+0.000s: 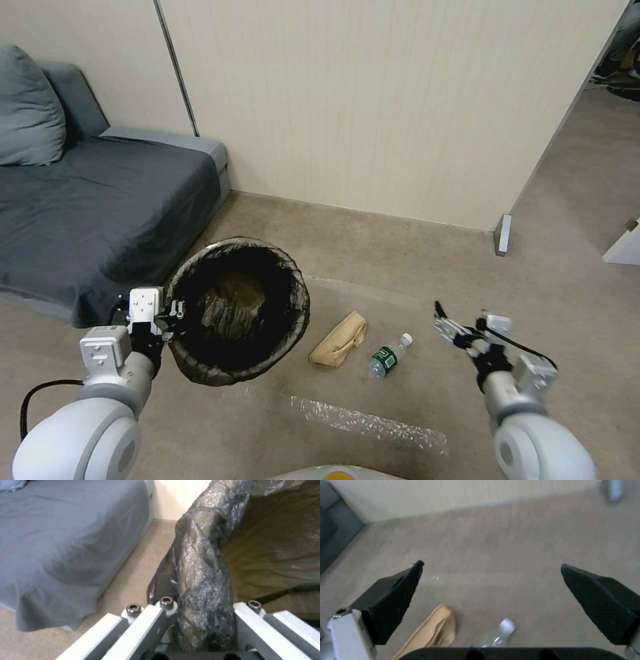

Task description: Pick up the trash bin, then pick up the garbage from the floor and place it into the trash bin.

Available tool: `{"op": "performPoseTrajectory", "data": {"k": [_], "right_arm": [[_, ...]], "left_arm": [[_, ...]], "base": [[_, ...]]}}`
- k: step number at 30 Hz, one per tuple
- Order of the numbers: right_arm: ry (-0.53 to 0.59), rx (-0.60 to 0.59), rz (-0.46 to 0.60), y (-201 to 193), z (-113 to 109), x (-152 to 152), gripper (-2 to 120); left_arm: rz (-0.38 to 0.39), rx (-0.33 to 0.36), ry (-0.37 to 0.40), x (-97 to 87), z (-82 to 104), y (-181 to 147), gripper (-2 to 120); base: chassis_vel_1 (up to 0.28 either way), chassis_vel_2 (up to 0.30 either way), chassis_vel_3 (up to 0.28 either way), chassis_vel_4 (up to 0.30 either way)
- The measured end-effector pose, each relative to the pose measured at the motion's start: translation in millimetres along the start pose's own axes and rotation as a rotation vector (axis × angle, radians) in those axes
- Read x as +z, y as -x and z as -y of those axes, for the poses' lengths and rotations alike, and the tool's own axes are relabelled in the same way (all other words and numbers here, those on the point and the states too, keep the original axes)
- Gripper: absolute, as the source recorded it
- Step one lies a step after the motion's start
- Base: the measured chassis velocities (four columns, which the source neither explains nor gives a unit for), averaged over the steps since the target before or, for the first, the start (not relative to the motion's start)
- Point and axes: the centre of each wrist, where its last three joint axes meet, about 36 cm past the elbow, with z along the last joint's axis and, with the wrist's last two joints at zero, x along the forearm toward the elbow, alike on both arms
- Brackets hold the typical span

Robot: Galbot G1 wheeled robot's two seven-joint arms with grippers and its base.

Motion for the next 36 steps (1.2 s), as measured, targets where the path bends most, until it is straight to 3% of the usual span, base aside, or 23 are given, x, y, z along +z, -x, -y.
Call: {"op": "performPoseTrajectory", "data": {"k": [7, 9, 25, 36], "right_arm": [[0.104, 0.019, -0.128, 36.0, -3.7, 18.9, 100], [0.236, 0.041, -0.274, 72.7, -15.2, 33.5, 100], [0.259, 0.183, -0.473, 147.1, -47.6, 63.8, 100], [0.251, 0.237, -0.513, 170.5, -51.8, 76.9, 100]], "left_arm": [[0.012, 0.008, 0.006, -2.8, 1.5, 0.0, 2], [0.024, 0.009, 0.01, -6.2, 1.6, -4.2, 2], [0.029, 0.0, 0.012, -8.7, -1.4, -7.9, 2], [0.029, 0.001, 0.013, -8.6, -1.6, -8.0, 2]], "base": [[0.0, 0.0, 0.0, 0.0], [0.0, 0.0, 0.0, 0.0], [0.0, 0.0, 0.0, 0.0], [0.0, 0.0, 0.0, 0.0]]}}
